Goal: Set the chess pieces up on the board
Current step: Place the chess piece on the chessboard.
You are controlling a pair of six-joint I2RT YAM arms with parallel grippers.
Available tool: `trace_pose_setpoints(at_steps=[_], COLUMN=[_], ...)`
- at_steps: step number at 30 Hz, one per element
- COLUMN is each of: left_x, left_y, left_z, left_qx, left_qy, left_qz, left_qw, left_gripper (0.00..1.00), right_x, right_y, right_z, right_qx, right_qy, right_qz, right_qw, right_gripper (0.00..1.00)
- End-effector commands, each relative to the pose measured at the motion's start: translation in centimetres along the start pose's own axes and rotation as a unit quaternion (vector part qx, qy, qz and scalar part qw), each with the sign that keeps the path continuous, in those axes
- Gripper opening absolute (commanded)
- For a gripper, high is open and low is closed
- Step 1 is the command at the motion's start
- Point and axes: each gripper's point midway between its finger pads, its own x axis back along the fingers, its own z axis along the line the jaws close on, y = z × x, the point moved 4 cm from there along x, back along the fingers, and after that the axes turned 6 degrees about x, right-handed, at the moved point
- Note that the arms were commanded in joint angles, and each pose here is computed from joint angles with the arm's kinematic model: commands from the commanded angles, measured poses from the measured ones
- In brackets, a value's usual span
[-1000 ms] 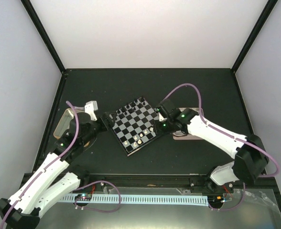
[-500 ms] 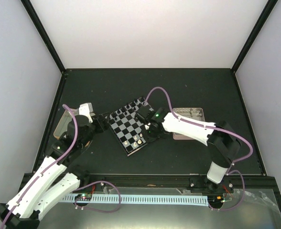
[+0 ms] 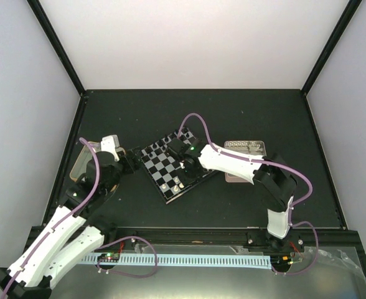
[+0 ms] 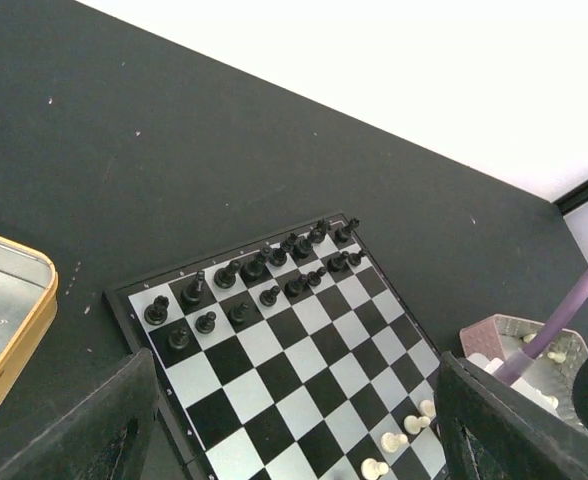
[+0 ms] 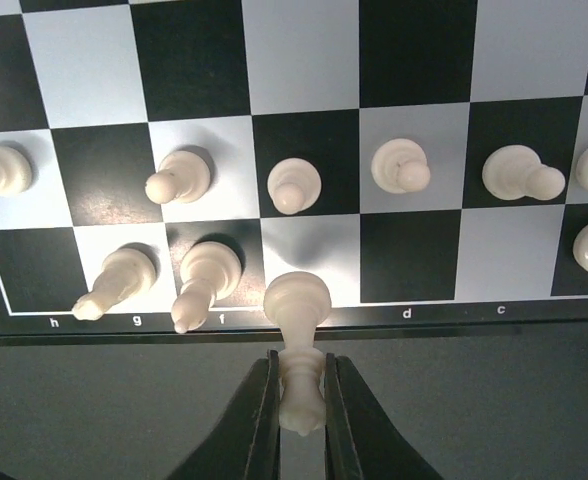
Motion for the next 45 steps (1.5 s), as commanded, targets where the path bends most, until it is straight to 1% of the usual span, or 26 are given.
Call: trace_pose_setpoints(at_steps=[1,8,16,19,23,27,30,34,37,41,42,45], left_x=[0.8,0.9,0.8,0.8,0.8,0.8,0.9,1.0,1.1,1.3,1.3,1.6], left_y=[1.1,1.3,1.4,1.3,1.3,1.3,1.3,1.3,1.4,1.5,1.5,1.7], left_z=[-0.1,-0.3,-0.4,-0.4,-0.4,-0.4,-0.4,-0.4,-0.5,-0.7,-0.8,-1.1], left_qx=[-0.002,-0.003,-0.004,-0.004,-0.004,-0.004,-0.004,-0.003,-0.004,-0.006,-0.006,-0.007], left_qy=[0.001,-0.002,-0.004,-0.004,-0.004,-0.004,-0.005,-0.005,-0.006,-0.006,-0.006,-0.012], left_qz=[-0.022,-0.023,-0.023,-0.022,-0.021,-0.021,-0.02,-0.019,-0.018,-0.013,-0.011,-0.005], left_qw=[1.0,1.0,1.0,1.0,1.0,1.0,1.0,1.0,1.0,1.0,1.0,1.0], left_gripper=[0.77,0.78,0.78,0.78,0.78,0.78,0.78,0.78,0.78,0.78,0.78,0.79], right_x=[-0.1,-1.1,-1.2,-1.1,-1.2,-1.3,-1.3,-0.6,0.9,4.1,5.4,7.4], right_y=[0.1,0.2,0.8,1.0,1.1,1.3,1.2,1.3,1.4,1.4,1.4,1.1], right_z=[0.0,0.0,-0.2,-0.1,0.0,0.0,-0.1,-0.1,-0.2,-0.7,-1.0,-3.1], right_qx=[0.009,0.009,0.005,0.003,0.001,-0.001,-0.002,-0.005,-0.009,-0.022,-0.032,-0.07], right_qy=[-0.015,-0.022,-0.029,-0.026,-0.023,-0.025,-0.027,-0.025,-0.019,-0.012,-0.007,-0.008], right_qz=[0.007,0.017,0.002,-0.005,-0.01,-0.013,-0.012,-0.019,-0.036,-0.084,-0.109,-0.156], right_qw=[1.0,1.0,1.0,1.0,1.0,1.0,1.0,0.999,0.999,0.996,0.993,0.985], right_gripper=[0.11,0.12,0.25,0.24,0.14,0.14,0.18,0.27,0.35,0.41,0.42,0.45])
